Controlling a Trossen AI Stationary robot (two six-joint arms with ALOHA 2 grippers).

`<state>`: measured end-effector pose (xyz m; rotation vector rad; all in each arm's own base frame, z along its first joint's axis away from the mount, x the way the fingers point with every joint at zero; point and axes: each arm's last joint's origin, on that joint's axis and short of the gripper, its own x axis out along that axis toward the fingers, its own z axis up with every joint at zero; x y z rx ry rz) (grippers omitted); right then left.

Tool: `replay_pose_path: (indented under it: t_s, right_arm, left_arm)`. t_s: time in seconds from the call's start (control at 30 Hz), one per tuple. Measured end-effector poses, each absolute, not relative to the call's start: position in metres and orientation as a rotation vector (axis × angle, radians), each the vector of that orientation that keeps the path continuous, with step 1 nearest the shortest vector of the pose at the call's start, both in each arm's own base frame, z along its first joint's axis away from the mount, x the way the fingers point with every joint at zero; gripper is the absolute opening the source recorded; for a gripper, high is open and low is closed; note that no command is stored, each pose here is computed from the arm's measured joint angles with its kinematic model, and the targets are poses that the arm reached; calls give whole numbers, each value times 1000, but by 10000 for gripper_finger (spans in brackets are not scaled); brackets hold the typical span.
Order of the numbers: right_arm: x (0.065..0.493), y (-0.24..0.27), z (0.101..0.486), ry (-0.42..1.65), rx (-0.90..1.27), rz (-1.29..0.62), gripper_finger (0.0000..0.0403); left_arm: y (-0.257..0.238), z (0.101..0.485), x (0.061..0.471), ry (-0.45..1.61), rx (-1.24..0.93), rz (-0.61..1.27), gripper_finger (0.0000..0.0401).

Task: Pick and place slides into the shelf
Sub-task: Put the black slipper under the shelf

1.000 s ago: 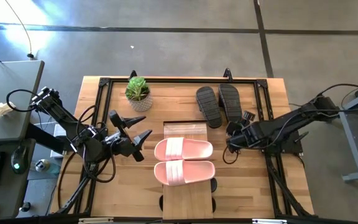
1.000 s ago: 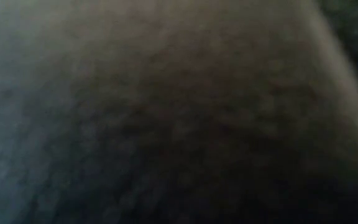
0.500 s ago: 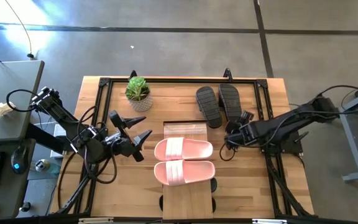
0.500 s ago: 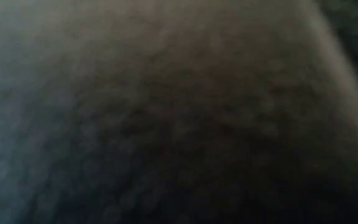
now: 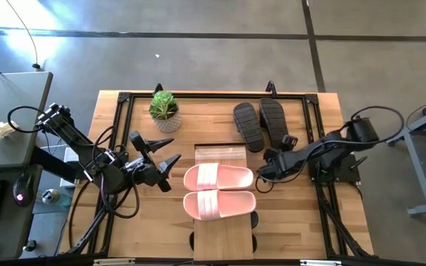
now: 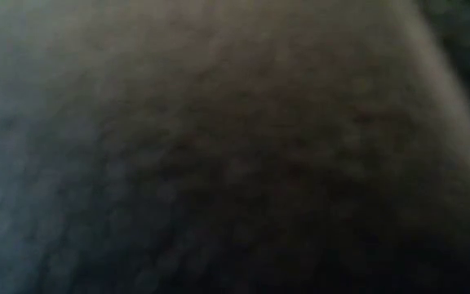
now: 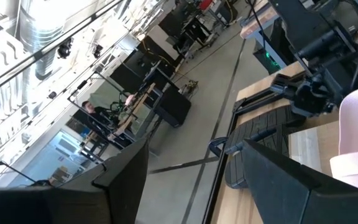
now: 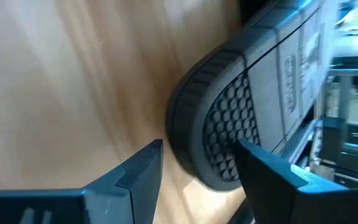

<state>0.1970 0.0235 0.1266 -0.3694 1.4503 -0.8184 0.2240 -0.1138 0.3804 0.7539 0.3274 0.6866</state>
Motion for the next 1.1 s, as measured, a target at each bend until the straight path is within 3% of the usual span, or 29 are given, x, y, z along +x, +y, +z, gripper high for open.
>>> replay_pose_path:
  t_s: [0.47, 0.9, 1.1]
  right_arm:
    - [199, 8, 124, 1377, -436, -965, 187]
    - [189, 5, 132, 1267, -165, -1191, 39]
    - [177, 14, 151, 1103, 21, -1288, 28]
  left_arm:
    - [-114, 380, 224, 327, 754, 687, 243]
    - [-114, 380, 224, 317, 727, 690, 243]
    - [-114, 380, 224, 316, 725, 691, 243]
